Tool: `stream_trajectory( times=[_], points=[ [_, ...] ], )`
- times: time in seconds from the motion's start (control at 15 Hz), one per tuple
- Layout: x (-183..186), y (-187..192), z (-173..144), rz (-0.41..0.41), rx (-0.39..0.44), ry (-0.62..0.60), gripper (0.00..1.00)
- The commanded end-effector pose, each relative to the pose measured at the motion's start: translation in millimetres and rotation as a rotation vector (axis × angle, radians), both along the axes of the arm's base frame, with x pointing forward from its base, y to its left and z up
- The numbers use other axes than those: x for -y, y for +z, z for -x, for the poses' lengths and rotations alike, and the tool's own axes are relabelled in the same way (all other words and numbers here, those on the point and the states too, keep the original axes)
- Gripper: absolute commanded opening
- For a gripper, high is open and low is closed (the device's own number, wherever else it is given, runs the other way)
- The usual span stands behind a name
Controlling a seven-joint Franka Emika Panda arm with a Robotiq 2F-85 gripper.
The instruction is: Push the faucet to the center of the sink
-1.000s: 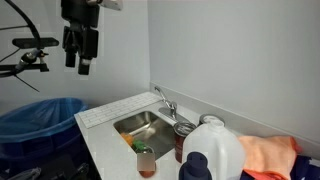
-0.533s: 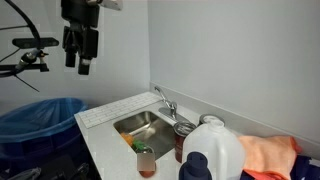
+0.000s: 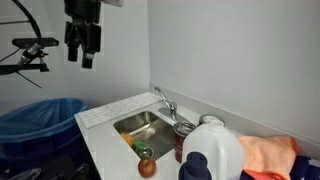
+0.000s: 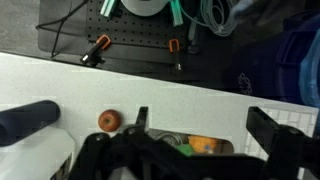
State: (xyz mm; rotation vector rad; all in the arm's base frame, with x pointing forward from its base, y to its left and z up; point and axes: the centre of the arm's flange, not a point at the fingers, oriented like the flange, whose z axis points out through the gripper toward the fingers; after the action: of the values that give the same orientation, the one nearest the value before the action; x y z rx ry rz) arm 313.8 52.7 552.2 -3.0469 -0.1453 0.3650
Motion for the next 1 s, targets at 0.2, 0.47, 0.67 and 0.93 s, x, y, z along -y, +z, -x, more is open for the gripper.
stream_trajectory(
  times=[0.2, 0.47, 0.67, 0.93],
  points=[
    [-89, 81, -98, -0.018, 0.062, 0.155, 1.00],
    [-143, 97, -158, -0.044, 0.207, 0.202, 1.00],
    [-181, 95, -210, -0.076, 0.336, 0.199, 1.00],
    [-223, 67, -279, -0.099, 0.382, 0.150, 1.00]
  ],
)
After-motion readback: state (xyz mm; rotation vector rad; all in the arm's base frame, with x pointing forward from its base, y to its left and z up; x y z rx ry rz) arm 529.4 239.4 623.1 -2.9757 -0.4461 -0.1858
